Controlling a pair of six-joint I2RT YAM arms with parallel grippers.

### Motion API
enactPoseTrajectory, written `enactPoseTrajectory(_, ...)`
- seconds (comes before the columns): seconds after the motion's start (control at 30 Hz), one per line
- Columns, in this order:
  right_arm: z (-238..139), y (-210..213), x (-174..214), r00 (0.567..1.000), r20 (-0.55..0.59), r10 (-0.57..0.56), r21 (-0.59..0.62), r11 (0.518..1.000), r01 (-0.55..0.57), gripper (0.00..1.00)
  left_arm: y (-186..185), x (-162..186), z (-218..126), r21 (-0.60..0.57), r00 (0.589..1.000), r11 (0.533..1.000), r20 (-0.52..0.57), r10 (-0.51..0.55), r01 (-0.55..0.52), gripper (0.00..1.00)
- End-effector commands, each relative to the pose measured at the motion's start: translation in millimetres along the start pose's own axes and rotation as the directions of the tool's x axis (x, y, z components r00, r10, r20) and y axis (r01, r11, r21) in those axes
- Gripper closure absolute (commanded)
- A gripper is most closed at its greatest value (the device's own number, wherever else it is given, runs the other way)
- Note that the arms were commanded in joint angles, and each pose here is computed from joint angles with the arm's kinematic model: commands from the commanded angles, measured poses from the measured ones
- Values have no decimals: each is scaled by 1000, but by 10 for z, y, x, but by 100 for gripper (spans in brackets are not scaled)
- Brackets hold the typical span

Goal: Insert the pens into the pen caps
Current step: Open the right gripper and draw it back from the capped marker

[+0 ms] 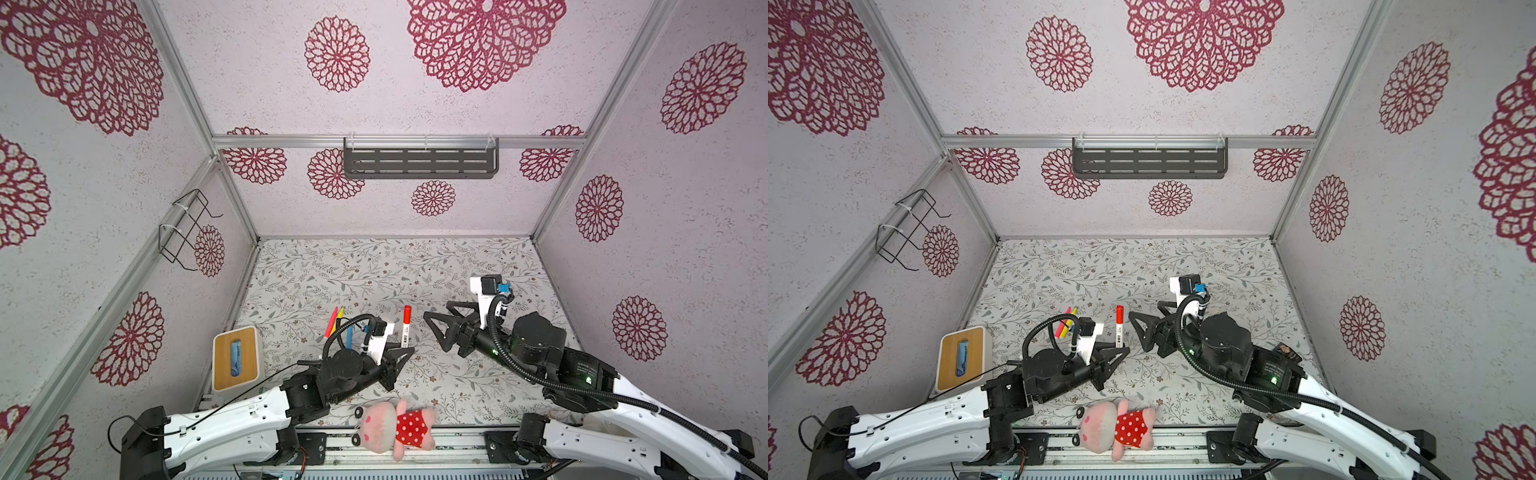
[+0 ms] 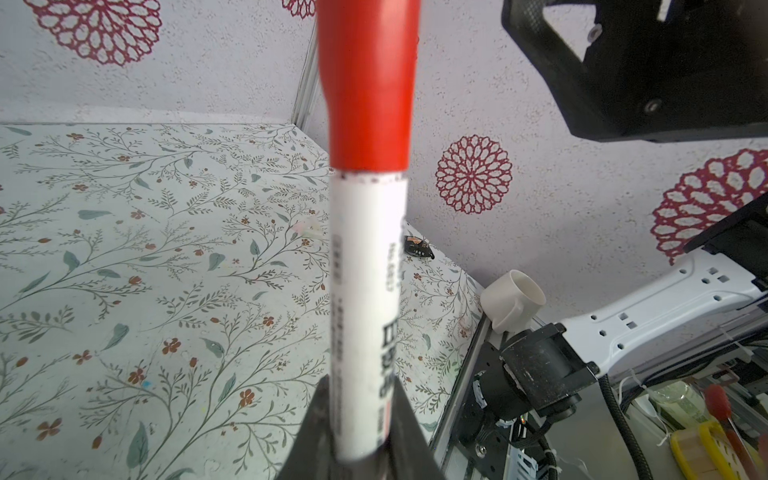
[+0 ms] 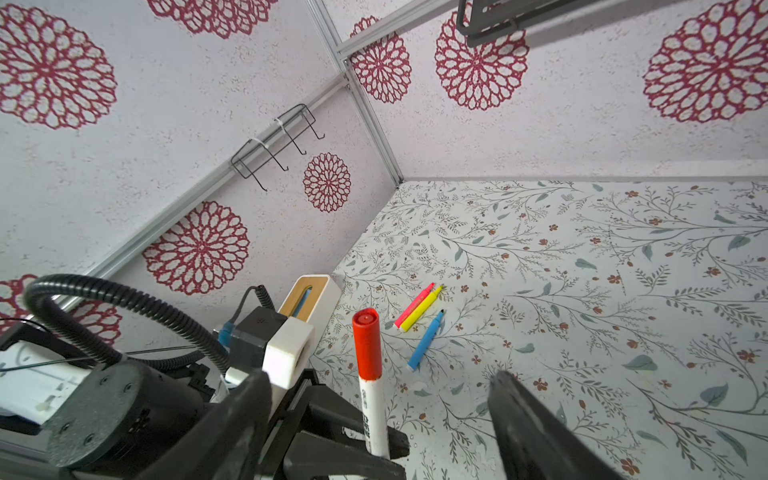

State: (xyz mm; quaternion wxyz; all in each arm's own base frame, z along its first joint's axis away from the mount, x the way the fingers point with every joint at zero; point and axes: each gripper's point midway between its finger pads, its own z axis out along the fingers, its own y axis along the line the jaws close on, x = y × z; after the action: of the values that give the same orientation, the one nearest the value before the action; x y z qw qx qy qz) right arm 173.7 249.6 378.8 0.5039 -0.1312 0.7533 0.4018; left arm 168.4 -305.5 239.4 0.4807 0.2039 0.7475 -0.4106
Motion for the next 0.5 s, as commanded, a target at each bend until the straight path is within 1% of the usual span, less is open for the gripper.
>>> enactPoseTrajectory(0.0, -43, 117, -217, 998, 39, -51, -20, 998, 51, 14, -51, -90, 11, -7, 1000, 1000, 24, 13, -13, 100)
enactPoseTrajectory(0.03, -46, 131, -231, 998, 36, -51, -25, 998, 51, 14, -54, -95, 13, -7, 1000, 1000, 24, 12, -12, 100)
enactPoseTrajectory(0.07, -6, 126, -210, 996, 15, -88, -15, 996, 89, 14, -65, -90, 24, -5, 1000, 1000, 20, 14, -14, 100)
enactPoseTrajectory(0.17, 27, 117, -223, 994, -3, -112, -4, 994, 112, 14, -62, -54, 67, -19, 1000, 999, -1, 26, -26, 100)
enactPoseTrajectory(0.27, 73, 130, -208, 992, -28, -123, -14, 992, 123, 14, -58, -66, 69, -25, 999, 999, 3, 33, -33, 100)
enactPoseTrajectory(0.3, 127, 172, -186, 990, -55, -131, -35, 991, 129, 14, -62, -84, 62, -24, 999, 999, 10, 38, -38, 100)
enactPoseTrajectory(0.47, 189, 200, -201, 987, -77, -141, -39, 990, 139, 15, -39, -63, 38, -30, 999, 998, 4, 50, -50, 100)
